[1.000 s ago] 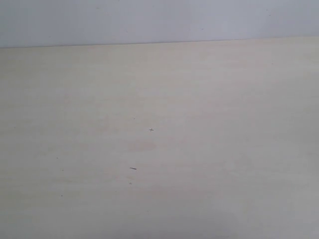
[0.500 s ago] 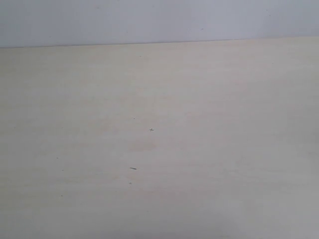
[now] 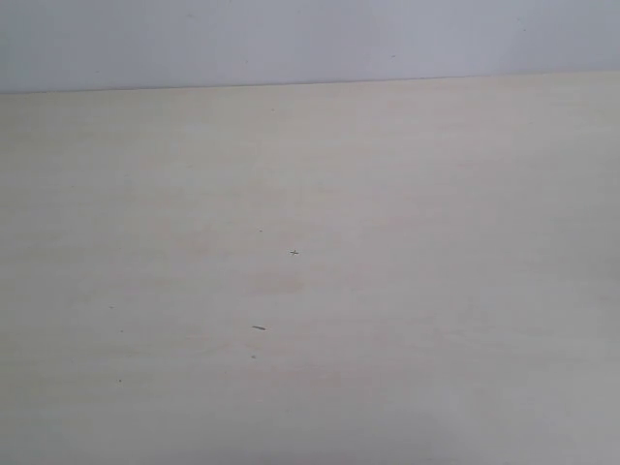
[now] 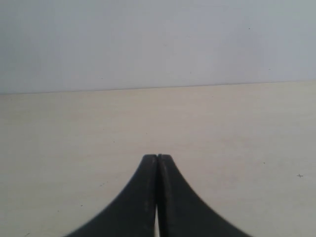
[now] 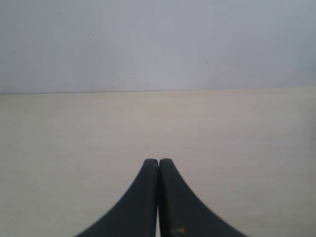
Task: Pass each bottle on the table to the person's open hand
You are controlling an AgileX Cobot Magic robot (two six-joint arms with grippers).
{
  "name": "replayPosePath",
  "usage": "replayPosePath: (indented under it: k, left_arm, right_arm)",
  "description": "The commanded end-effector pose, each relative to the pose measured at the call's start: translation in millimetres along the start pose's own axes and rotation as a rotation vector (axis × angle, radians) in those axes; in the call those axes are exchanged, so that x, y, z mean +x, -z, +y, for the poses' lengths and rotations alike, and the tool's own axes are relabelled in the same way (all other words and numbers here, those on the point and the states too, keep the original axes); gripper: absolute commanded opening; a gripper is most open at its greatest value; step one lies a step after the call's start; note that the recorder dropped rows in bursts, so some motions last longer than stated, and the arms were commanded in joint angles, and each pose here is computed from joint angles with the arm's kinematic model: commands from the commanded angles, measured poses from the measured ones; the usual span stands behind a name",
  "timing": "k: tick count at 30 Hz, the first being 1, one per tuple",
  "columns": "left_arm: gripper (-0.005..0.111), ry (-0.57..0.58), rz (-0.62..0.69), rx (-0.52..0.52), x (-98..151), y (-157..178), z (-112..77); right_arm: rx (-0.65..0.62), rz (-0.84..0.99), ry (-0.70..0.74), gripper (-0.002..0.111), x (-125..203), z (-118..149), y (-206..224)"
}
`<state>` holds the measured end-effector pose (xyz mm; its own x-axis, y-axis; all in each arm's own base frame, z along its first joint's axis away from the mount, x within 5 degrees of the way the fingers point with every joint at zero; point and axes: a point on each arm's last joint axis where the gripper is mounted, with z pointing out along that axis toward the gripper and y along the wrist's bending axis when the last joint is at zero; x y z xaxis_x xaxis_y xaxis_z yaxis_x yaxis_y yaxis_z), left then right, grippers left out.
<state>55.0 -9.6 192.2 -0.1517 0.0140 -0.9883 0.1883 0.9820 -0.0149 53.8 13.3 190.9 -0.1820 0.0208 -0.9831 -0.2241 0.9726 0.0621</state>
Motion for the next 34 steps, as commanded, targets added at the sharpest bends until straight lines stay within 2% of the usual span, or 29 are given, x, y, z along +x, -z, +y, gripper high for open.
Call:
replayPosePath:
  k: [1,34]
  left_arm:
    - [0.0,-0.007,-0.005,-0.001,0.3,0.3,0.1]
    - [0.0,-0.007,-0.005,-0.001,0.3,0.3,0.1]
  right_arm:
    - [0.005,-0.011,0.005,0.0,0.3,-0.3,0.1]
    - [0.005,0.003,0.004,0.0,1.6,-0.4,0.1]
